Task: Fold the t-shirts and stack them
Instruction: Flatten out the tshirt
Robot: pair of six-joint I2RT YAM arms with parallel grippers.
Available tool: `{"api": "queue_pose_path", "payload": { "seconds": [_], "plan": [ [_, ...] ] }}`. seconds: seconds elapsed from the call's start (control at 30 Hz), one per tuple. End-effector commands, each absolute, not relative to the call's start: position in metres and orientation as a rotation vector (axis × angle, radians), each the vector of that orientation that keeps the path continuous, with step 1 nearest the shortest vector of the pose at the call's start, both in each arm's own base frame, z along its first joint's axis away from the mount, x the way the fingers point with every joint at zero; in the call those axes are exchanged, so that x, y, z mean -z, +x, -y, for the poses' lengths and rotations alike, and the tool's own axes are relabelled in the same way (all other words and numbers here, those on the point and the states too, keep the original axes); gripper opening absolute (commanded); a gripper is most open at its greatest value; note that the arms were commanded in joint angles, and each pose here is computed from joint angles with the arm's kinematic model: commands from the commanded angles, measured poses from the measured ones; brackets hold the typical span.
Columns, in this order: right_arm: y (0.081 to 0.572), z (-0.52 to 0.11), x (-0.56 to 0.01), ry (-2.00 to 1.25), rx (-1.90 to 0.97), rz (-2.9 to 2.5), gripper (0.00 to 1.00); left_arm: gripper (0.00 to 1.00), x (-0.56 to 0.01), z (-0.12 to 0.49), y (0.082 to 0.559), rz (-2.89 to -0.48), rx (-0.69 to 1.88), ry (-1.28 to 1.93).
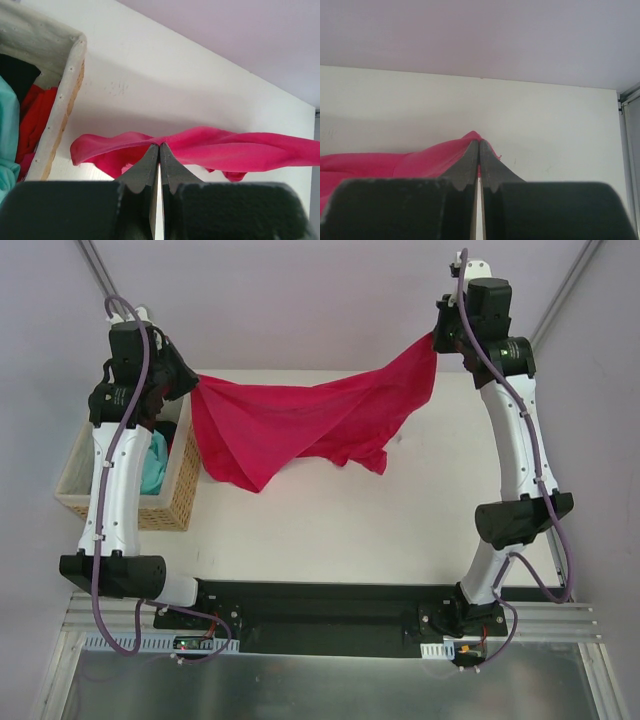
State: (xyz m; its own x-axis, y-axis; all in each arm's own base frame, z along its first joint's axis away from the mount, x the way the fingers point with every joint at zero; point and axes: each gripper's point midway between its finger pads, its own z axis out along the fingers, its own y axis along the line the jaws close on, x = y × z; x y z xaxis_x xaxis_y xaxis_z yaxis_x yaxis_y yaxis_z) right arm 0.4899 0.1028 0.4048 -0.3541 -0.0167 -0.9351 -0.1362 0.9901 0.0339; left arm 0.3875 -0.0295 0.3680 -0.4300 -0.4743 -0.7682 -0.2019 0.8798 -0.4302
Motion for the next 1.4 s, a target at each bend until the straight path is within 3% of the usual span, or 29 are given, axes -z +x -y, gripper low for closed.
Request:
{"api": "queue_pose_path", "payload": {
  "seconds": [0.0, 0.77, 1.37],
  "plan": [
    [0.467, -0.085, -0.475, -0.081, -0.078, -1.754, 0.01, 0.00, -0.414, 0.029, 0.395, -1.897, 0.366, -0.434],
    [0.401, -0.051, -0.559, -0.048, 0.028, -1.530, 0.01, 0.00, -0.484, 0.030, 0.376, -1.739, 0.337, -0.289],
    [0.360, -0.038, -0.587, -0.040, 0.089, -1.449, 0.01, 0.00, -0.522, 0.029, 0.352, -1.642, 0.329, -0.243]
  ]
}}
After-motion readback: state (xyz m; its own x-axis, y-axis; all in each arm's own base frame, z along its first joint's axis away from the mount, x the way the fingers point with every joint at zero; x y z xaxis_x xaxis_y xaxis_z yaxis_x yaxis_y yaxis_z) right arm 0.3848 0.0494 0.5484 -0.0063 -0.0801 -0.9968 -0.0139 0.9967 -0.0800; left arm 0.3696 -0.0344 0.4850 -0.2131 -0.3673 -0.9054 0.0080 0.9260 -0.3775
